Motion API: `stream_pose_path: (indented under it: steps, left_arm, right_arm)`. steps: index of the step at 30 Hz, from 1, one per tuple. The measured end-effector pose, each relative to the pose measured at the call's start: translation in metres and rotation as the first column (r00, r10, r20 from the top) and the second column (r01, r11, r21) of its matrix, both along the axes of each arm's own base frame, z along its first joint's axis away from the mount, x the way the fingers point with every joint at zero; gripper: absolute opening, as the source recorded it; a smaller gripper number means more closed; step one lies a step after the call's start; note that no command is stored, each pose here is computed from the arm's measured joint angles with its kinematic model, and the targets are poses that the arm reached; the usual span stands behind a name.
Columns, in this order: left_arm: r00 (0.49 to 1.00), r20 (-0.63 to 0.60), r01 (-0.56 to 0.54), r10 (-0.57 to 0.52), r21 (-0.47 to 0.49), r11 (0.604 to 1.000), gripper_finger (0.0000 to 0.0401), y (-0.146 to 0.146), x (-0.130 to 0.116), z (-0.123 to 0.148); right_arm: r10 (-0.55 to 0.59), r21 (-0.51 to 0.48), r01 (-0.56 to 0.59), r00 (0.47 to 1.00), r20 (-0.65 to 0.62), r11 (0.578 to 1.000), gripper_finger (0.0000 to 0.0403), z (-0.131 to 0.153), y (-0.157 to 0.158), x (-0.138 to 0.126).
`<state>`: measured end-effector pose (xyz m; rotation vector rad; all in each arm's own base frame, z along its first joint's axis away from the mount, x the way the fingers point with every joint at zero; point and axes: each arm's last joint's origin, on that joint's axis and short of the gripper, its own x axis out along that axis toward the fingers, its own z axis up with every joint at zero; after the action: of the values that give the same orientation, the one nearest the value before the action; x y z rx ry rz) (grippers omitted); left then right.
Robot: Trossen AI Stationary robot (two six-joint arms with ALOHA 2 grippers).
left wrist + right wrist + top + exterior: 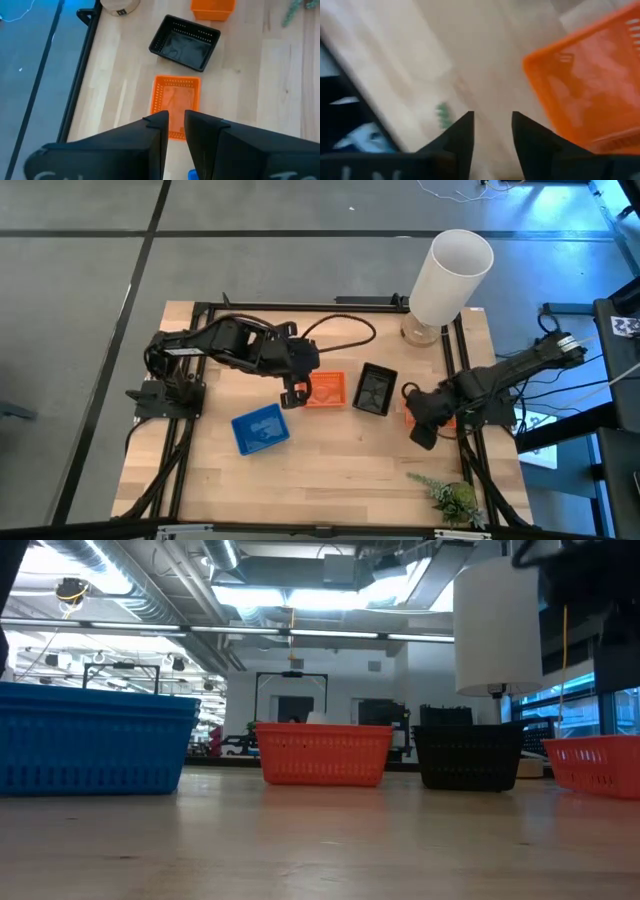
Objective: Stack baskets by color
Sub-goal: Stack the right orange bin on the stacked orange bins
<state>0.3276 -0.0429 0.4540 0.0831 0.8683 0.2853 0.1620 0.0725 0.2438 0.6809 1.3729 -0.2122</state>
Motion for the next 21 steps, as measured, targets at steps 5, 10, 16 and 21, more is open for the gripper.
stream_pose_path:
  steps: [5, 10, 16, 21]
  left_arm:
    - [1.000, -0.005, 0.004, -0.004, -0.001, 1.000, 0.0054, -0.001, 0.002, -0.002]
    - [1.000, -0.004, 0.002, -0.002, -0.001, 1.000, 0.0054, -0.001, 0.001, -0.001]
    - [1.000, -0.004, 0.003, -0.003, -0.001, 1.000, 0.0054, -0.001, 0.001, -0.001]
    - [1.000, -0.003, 0.000, 0.000, -0.003, 1.000, 0.0054, -0.001, 0.001, -0.001]
  right_arm:
    - [0.055, -0.100, -0.062, 0.996, -0.075, 0.993, 0.0140, -0.025, 0.000, 0.004]
    - [0.130, -0.139, -0.147, 0.984, -0.123, 0.979, 0.0141, -0.041, 0.002, 0.009]
    - [0.244, -0.174, -0.275, 0.953, -0.180, 0.946, 0.0141, -0.054, 0.004, 0.015]
    - [0.317, -0.223, -0.371, 0.917, -0.241, 0.902, 0.0141, -0.068, 0.005, 0.022]
